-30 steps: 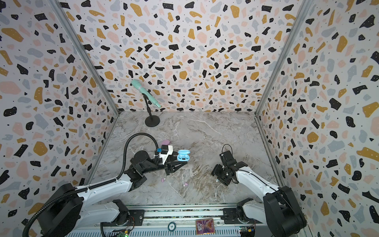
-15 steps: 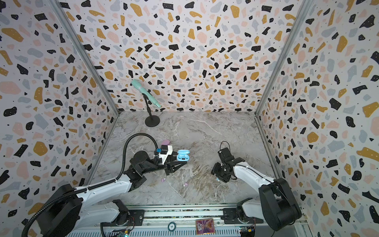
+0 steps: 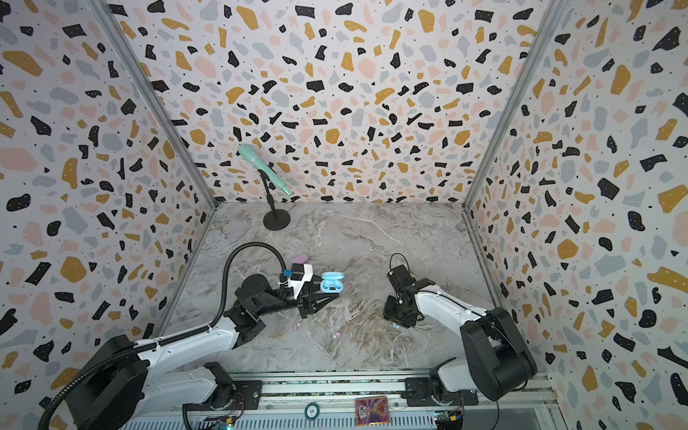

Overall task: Insert wireless bluetooth earbuds into charging case
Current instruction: Pick up the wireless bluetooth earbud from the bottom-right of the table, then insert the wireless bluetooth earbud into the charging case.

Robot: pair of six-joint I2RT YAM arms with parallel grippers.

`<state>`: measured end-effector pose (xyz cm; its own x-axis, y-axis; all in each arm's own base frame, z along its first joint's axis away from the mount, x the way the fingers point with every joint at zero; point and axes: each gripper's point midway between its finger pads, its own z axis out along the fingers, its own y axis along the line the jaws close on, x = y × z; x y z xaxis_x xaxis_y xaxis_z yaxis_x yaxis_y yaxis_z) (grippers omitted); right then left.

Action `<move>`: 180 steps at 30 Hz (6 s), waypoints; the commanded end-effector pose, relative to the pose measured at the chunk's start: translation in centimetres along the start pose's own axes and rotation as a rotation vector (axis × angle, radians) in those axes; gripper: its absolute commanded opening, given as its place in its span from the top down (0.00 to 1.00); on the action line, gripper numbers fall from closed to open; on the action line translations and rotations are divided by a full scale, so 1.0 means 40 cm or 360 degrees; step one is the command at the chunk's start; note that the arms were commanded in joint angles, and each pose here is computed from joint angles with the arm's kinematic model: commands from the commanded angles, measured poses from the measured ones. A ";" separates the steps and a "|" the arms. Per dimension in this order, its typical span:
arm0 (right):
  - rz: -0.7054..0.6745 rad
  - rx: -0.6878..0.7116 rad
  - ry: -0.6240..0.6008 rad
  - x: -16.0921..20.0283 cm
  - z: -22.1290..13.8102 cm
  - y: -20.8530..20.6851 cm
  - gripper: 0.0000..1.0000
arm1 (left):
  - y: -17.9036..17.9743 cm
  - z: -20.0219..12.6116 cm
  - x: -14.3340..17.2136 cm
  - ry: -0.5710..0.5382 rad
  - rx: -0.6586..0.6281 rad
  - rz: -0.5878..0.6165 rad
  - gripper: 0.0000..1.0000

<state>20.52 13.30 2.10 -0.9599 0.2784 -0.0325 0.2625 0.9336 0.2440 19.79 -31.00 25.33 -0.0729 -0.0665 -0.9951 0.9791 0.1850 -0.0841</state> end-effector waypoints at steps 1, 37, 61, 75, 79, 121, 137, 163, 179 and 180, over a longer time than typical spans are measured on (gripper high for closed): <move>-0.0036 0.0093 0.0031 0.012 -0.001 -0.022 0.60 | -0.005 -0.010 -0.036 -0.0076 -0.0002 0.0080 0.85; -0.0173 0.0248 0.0079 0.043 0.008 -0.054 0.93 | -0.007 -0.014 -0.043 -0.0085 -0.0008 0.0092 0.85; -0.0628 -0.1009 -0.0522 -0.025 -0.469 0.319 0.96 | -0.017 0.024 -0.094 -0.0139 0.0129 0.0087 0.85; -0.1013 -0.1542 -0.0578 0.095 -0.680 0.391 0.97 | -0.019 0.046 -0.109 -0.0117 0.0197 0.0116 0.85; -0.1097 -0.1631 -0.0568 0.118 -0.707 0.408 0.97 | -0.024 0.050 -0.111 -0.0111 0.0225 0.0116 0.85; -0.1196 -0.1725 -0.0512 0.124 -0.695 0.518 0.97 | -0.080 0.021 -0.125 -0.0100 0.0352 0.0189 0.85; -0.1148 -0.1769 -0.0523 0.114 -0.696 0.535 0.97 | -0.090 0.016 -0.137 -0.0117 0.0369 0.0210 0.85; -0.1106 -0.1615 -0.0541 0.087 -0.675 0.529 0.85 | -0.110 0.008 -0.151 -0.0138 0.0398 0.0223 0.85; -0.1124 -0.1531 -0.0557 0.080 -0.689 0.543 0.68 | -0.124 0.016 -0.138 -0.0121 0.0421 0.0222 0.85; -0.1128 -0.1526 -0.0560 0.080 -0.691 0.544 0.67 | -0.126 0.017 -0.135 -0.0117 0.0425 0.0221 0.85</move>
<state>18.96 28.45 32.76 -0.7866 -0.0762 -0.6128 -0.5951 0.3582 0.7194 18.64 -32.14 29.21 -0.0274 -0.0764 -0.9967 0.9979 0.0559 -0.0317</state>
